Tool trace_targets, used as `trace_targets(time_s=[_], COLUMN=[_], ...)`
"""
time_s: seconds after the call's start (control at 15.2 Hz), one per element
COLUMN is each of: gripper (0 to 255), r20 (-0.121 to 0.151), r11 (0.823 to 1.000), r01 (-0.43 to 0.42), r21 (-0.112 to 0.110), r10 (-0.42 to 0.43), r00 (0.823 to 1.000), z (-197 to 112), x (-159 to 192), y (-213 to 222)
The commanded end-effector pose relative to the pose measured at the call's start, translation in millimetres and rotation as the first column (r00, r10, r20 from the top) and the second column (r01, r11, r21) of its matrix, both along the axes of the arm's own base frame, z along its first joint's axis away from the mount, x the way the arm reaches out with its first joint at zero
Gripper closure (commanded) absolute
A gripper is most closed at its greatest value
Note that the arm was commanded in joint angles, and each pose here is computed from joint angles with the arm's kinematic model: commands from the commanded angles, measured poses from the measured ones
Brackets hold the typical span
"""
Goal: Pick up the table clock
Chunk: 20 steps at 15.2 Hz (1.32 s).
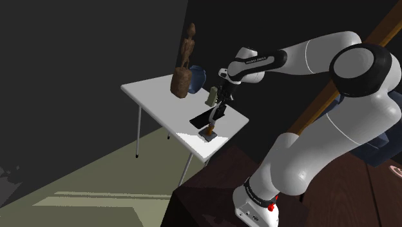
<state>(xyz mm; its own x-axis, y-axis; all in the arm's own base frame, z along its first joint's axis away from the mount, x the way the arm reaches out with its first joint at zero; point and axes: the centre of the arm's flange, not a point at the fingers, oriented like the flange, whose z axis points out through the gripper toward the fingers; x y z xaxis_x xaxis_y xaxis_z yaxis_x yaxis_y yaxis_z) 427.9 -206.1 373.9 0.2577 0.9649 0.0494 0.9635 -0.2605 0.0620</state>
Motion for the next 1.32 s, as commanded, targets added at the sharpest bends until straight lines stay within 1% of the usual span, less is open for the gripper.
trace_targets(time_s=[0.0,0.26,1.25], gripper=[255,255,255], r20=[-0.001,-0.001,-0.001], r11=[1.0,1.0,1.0], r01=[0.0,0.0,0.0], r21=[0.0,0.0,0.0], r10=[0.0,0.0,0.0], r00=[1.0,1.0,1.0], z=[0,0,79], x=[0,0,0], y=[0,0,0])
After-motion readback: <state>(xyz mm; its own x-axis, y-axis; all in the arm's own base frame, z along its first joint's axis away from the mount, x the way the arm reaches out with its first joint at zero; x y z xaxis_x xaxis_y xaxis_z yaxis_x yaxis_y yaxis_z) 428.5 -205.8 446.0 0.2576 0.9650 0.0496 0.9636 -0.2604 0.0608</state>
